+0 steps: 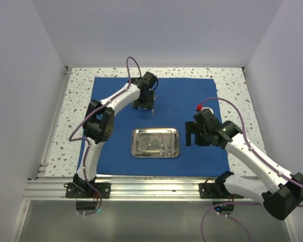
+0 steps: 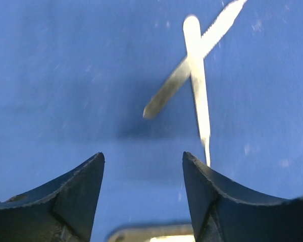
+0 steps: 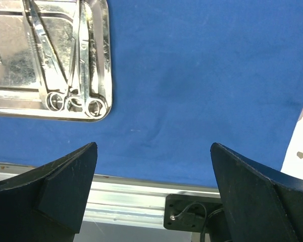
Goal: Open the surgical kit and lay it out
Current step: Place the medical item in the surgical kit, then pick up the medical item from the container, then place the medical item in the surgical kit, then pick up the medical item from the container.
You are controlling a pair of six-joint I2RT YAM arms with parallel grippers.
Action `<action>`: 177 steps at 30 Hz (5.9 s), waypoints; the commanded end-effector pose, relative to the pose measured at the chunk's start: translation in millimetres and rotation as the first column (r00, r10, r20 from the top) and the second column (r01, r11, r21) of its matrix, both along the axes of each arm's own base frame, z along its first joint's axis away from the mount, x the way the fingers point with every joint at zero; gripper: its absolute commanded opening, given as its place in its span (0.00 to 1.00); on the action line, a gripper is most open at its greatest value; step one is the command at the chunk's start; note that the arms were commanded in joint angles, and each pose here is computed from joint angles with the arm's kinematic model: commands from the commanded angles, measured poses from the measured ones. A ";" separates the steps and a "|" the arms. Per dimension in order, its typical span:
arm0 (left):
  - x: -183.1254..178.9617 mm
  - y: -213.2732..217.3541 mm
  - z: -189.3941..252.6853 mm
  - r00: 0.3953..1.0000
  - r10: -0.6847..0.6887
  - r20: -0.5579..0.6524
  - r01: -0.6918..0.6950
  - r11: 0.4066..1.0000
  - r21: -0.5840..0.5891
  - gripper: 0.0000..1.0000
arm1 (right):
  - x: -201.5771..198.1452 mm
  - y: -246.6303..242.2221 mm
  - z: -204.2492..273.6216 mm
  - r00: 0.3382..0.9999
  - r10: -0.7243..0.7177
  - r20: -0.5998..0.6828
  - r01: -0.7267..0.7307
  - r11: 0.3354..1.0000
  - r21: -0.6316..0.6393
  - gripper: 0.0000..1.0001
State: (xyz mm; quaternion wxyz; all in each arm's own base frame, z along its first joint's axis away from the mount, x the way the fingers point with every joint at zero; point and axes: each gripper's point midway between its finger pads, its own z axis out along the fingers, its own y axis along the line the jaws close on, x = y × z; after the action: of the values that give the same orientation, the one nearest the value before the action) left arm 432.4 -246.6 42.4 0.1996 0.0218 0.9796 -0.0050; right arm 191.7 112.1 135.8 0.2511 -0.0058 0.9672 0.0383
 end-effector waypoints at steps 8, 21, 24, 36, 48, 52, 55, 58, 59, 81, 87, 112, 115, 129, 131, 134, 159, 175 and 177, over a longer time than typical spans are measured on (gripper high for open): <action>-110.9 -43.4 62.0 0.998 -0.044 0.051 0.046 0.998 -0.048 0.61 | 1.2 14.2 24.9 0.998 0.042 0.053 -0.047 0.995 0.093 0.98; -187.7 -102.0 -5.1 0.996 -0.073 -0.057 0.070 0.996 -0.053 0.51 | -21.7 2.1 58.7 0.989 0.119 0.088 -0.127 0.987 0.098 0.98; -183.7 -101.5 -13.6 0.996 -0.061 -0.057 0.061 0.998 -0.016 0.50 | -26.5 -2.4 59.3 0.988 0.128 0.086 -0.135 0.987 0.086 0.98; -167.9 -67.5 -31.3 0.999 0.000 -0.048 0.004 0.996 0.089 0.47 | -27.3 -6.7 60.1 0.988 0.130 0.085 -0.135 0.989 0.065 0.98; -124.4 -57.2 -39.5 0.998 0.015 -0.059 -0.014 1.000 0.028 0.42 | -17.0 0.7 51.7 0.993 0.102 0.055 -0.105 0.992 0.065 0.98; -119.9 -55.4 -47.7 0.997 0.013 -0.082 -0.011 1.000 0.021 0.38 | -14.3 2.0 50.9 0.994 0.096 0.052 -0.099 0.993 0.060 0.98; -123.3 -56.0 -51.0 0.995 0.007 -0.095 -0.006 1.000 0.011 0.33 | -12.2 2.1 49.3 0.995 0.091 0.048 -0.093 0.994 0.054 0.98; -129.7 -56.5 -56.6 0.993 0.007 -0.117 -0.007 1.000 -0.005 0.27 | -11.3 2.5 46.8 0.995 0.089 0.041 -0.091 0.995 0.049 0.98; -131.2 -58.7 -57.1 0.992 0.006 -0.123 -0.009 1.000 -0.020 0.25 | -10.4 2.6 46.8 0.995 0.089 0.042 -0.091 0.995 0.049 0.98; -128.7 -64.3 -16.8 0.997 0.047 -0.066 -0.050 0.998 -0.046 0.00 | -11.0 1.6 42.3 0.991 0.131 0.040 -0.132 0.991 0.027 0.98; -107.3 -66.6 32.7 0.999 0.027 0.022 -0.027 0.999 -0.040 0.00 | -8.2 2.0 42.7 0.992 0.116 0.049 -0.118 0.993 0.030 0.98; 118.5 -20.2 51.7 0.937 0.078 0.340 -0.035 0.991 -0.129 0.00 | 5.3 -12.7 41.6 0.999 0.027 0.046 -0.024 0.998 -0.065 0.98; 134.1 -20.3 46.7 0.930 0.087 0.358 -0.026 0.984 -0.174 0.00 | 8.1 -11.7 39.4 0.999 0.023 0.033 -0.020 0.997 -0.077 0.99; 100.4 -11.9 90.5 0.930 0.104 0.354 -0.016 0.970 -0.242 1.00 | 30.0 88.3 9.7 0.969 0.239 -0.063 -0.218 0.947 0.237 0.91; 82.7 -1.7 101.5 0.935 0.103 0.340 -0.024 0.973 -0.229 1.00 | 31.9 96.6 -0.1 0.968 0.233 -0.093 -0.204 0.946 0.253 0.87; 50.2 12.2 110.3 0.950 0.093 0.299 -0.029 0.977 -0.213 0.97 | 37.1 105.4 -20.3 0.968 0.209 -0.136 -0.168 0.951 0.260 0.80; -80.5 80.2 138.7 0.956 0.093 0.277 -0.046 0.984 -0.174 0.92 | 77.3 93.9 -109.8 0.966 0.017 -0.256 -0.027 0.999 -0.038 0.34; -76.7 78.9 127.4 0.965 0.047 0.257 -0.012 0.991 -0.136 0.91 | 59.7 102.5 -167.8 0.923 0.019 -0.384 -0.054 0.995 -0.080 0.28; -76.0 78.7 124.9 0.967 0.042 0.251 -0.009 0.991 -0.130 0.91 | 51.1 104.7 -180.0 0.903 0.022 -0.429 -0.055 0.996 -0.064 0.41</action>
State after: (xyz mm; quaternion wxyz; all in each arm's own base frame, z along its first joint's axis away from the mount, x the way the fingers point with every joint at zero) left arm 349.5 -165.4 160.0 0.3144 -0.0181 0.9468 -0.0662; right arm 266.8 231.1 17.2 0.0908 -0.0227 0.9941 0.0542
